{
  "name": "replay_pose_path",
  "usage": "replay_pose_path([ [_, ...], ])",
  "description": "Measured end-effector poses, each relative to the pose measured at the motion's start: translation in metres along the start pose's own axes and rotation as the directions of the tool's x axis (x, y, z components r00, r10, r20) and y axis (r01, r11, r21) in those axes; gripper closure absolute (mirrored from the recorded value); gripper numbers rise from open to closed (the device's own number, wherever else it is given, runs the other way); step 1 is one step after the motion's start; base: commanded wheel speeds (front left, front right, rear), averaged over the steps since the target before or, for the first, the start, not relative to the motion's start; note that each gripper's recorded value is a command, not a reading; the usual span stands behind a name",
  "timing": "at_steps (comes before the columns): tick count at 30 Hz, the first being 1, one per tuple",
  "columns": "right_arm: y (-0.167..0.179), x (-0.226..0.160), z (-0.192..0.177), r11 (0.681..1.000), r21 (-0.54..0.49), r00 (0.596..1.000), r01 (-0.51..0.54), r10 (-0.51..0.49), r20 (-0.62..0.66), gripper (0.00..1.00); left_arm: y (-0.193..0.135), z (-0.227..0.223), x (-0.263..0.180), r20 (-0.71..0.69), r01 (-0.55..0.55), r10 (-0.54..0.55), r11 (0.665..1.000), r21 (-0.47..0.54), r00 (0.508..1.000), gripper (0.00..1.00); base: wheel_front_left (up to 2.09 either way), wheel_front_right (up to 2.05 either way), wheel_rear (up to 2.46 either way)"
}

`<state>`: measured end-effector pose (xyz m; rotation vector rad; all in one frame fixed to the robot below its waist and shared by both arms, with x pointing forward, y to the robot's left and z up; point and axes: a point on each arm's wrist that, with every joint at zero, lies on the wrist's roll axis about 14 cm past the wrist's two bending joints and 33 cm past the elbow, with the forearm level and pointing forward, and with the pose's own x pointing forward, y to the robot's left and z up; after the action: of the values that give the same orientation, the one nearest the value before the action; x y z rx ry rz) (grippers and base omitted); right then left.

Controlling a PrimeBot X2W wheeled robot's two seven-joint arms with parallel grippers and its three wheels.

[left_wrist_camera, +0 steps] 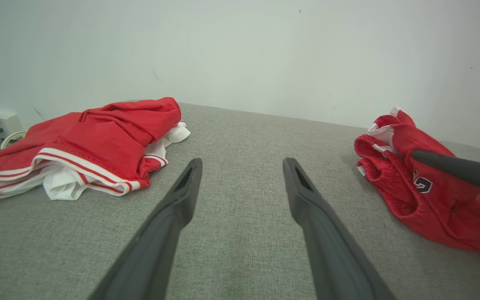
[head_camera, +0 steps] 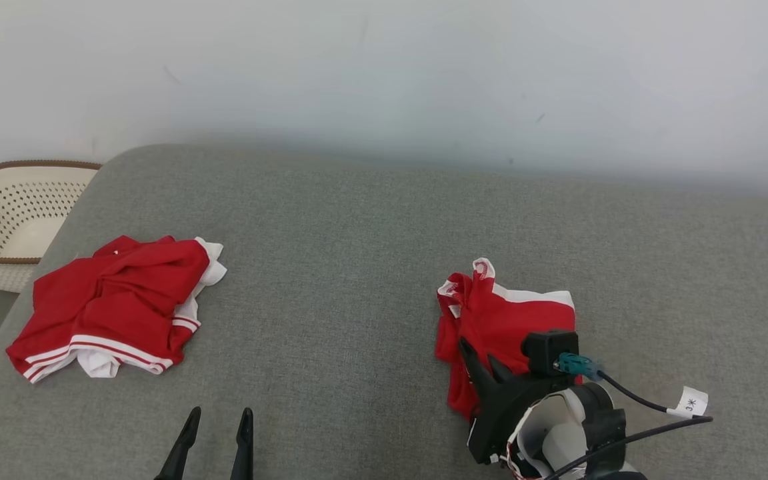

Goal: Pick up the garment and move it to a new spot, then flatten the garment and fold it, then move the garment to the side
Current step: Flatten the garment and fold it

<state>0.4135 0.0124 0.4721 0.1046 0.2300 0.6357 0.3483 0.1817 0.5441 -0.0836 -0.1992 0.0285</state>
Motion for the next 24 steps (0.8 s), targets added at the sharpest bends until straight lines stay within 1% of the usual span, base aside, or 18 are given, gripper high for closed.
replay_pose_path([
  [1,0.002,0.001,-0.002,1.000,0.001,1.000,-0.005,0.005,-0.007,0.61,0.001,-0.001,0.000,-0.003,-0.002,0.002,1.000,0.000,1.000,0.00,0.00,0.00,0.00],
  [2,0.004,0.002,-0.001,1.000,0.004,1.000,-0.011,0.011,0.002,0.07,0.001,-0.002,0.000,-0.005,-0.004,0.004,1.000,0.001,1.000,0.00,0.00,0.00,0.00],
  [3,0.006,0.003,0.001,1.000,0.016,1.000,-0.016,0.016,0.013,0.00,0.002,-0.002,0.000,-0.007,-0.005,0.005,1.000,0.001,1.000,0.00,0.00,0.00,0.00],
  [7,0.016,0.008,0.025,0.998,0.034,0.994,-0.054,0.050,0.097,0.00,0.002,-0.004,0.001,-0.011,-0.007,0.007,1.000,0.002,1.000,0.00,0.00,0.00,0.00],
  [11,0.019,0.006,0.061,0.996,0.049,0.974,-0.080,0.068,0.218,0.00,0.000,-0.004,0.003,-0.011,-0.006,0.006,1.000,-0.001,1.000,0.00,0.00,0.00,0.00],
  [14,0.001,-0.003,0.086,0.998,0.041,0.955,-0.055,0.040,0.294,0.00,-0.002,-0.005,0.005,-0.011,-0.001,0.001,1.000,-0.004,1.000,0.00,0.00,0.00,0.00],
  [18,-0.030,-0.022,0.112,1.000,0.024,0.925,0.012,-0.021,0.378,0.00,-0.005,-0.004,0.006,-0.010,0.004,-0.004,1.000,-0.006,1.000,0.00,0.00,0.00,0.00],
  [24,-0.084,-0.053,0.107,0.985,0.022,0.904,0.171,-0.166,0.393,0.00,-0.006,-0.006,0.004,-0.015,0.007,-0.007,1.000,-0.011,1.000,0.00,0.00,0.00,0.00],
])
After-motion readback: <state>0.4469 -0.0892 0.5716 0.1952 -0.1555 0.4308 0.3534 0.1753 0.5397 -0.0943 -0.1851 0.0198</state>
